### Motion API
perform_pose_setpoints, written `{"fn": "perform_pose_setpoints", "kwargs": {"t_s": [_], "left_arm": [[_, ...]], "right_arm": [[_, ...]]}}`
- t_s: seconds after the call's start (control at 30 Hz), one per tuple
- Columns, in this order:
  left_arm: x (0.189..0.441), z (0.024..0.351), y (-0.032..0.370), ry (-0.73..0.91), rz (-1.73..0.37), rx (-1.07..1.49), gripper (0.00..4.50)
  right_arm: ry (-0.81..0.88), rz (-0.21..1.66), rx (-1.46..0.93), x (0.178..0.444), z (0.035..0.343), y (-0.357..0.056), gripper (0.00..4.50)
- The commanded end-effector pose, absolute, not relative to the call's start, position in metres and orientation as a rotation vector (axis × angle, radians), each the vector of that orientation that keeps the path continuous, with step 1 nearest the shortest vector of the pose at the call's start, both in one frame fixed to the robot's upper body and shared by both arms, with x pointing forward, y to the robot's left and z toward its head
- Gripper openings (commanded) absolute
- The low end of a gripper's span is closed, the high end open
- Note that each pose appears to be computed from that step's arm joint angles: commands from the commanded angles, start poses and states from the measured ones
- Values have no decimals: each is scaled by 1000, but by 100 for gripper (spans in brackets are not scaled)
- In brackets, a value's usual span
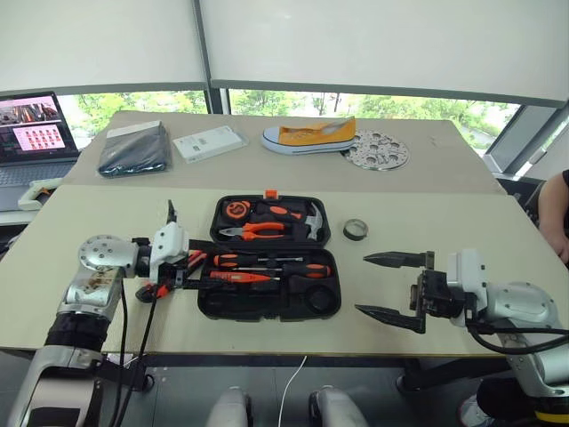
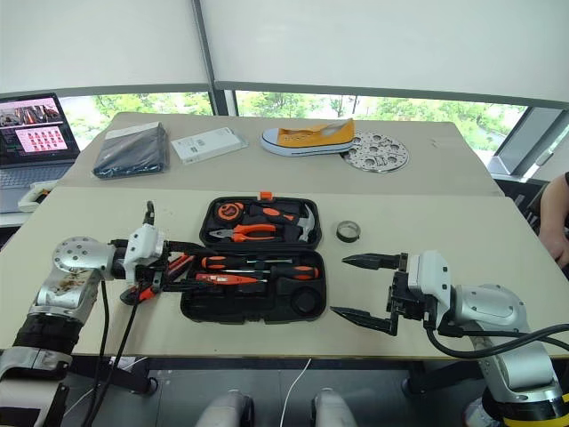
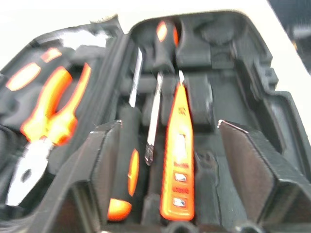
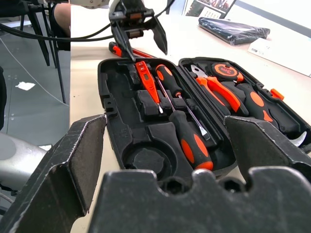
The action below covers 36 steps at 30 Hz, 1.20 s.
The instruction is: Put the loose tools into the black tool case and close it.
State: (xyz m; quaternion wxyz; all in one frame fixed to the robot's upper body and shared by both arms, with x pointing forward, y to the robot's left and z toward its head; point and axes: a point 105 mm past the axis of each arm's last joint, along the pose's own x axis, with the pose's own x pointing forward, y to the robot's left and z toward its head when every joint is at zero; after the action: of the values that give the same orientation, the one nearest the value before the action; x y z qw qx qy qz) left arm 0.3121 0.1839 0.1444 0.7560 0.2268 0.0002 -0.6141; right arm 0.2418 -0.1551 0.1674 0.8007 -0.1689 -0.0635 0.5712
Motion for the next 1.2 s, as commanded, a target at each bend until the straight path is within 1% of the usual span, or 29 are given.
{"fn": "perform_pose_setpoints", "kwargs": {"t_s": [0.03,0.07,0.13,0.17,0.23,0.3,0.43,0.5,0.57,0.63,0.77,0.9,0.97,1.07,1.1,1.17,1.2], "left_arm": [[314,156,174,-79,-1328,406,276],[314,153,172,-63,-1332,405,252],[315,146,169,-41,-1331,406,180],[316,142,167,-34,-1328,408,133],[317,132,164,-15,-1328,438,83],[315,122,163,9,-1342,469,3],[315,109,163,37,-1346,472,3],[313,101,165,71,-1361,516,3],[315,97,165,82,-1345,536,3],[318,91,166,130,-1321,573,3],[312,88,161,154,-1379,593,3],[312,83,163,223,-1368,620,3],[313,87,160,197,-1360,603,3],[316,107,157,77,-1326,544,3],[318,124,158,-35,-1297,524,3],[319,159,167,-195,-1220,438,3],[318,171,174,-233,-1178,401,27]], "right_arm": [[-159,1222,-351,242,171,-153,450],[-160,1223,-349,242,171,-152,450],[-162,1223,-346,243,171,-151,450],[-163,1224,-345,243,170,-151,450],[-167,1224,-344,244,170,-150,450],[-170,1224,-343,246,170,-149,450],[-188,1205,-354,249,171,-150,450],[-192,1196,-357,250,171,-150,450],[-189,1192,-355,250,170,-150,450],[-186,1190,-354,250,169,-150,450],[-178,1186,-352,250,168,-152,450],[-172,1190,-351,251,168,-152,450],[-170,1192,-352,252,168,-152,450],[-172,1194,-355,254,168,-153,450],[-177,1191,-357,255,169,-153,450],[-205,1178,-355,257,172,-155,450],[-222,1169,-352,259,174,-156,450]]}}
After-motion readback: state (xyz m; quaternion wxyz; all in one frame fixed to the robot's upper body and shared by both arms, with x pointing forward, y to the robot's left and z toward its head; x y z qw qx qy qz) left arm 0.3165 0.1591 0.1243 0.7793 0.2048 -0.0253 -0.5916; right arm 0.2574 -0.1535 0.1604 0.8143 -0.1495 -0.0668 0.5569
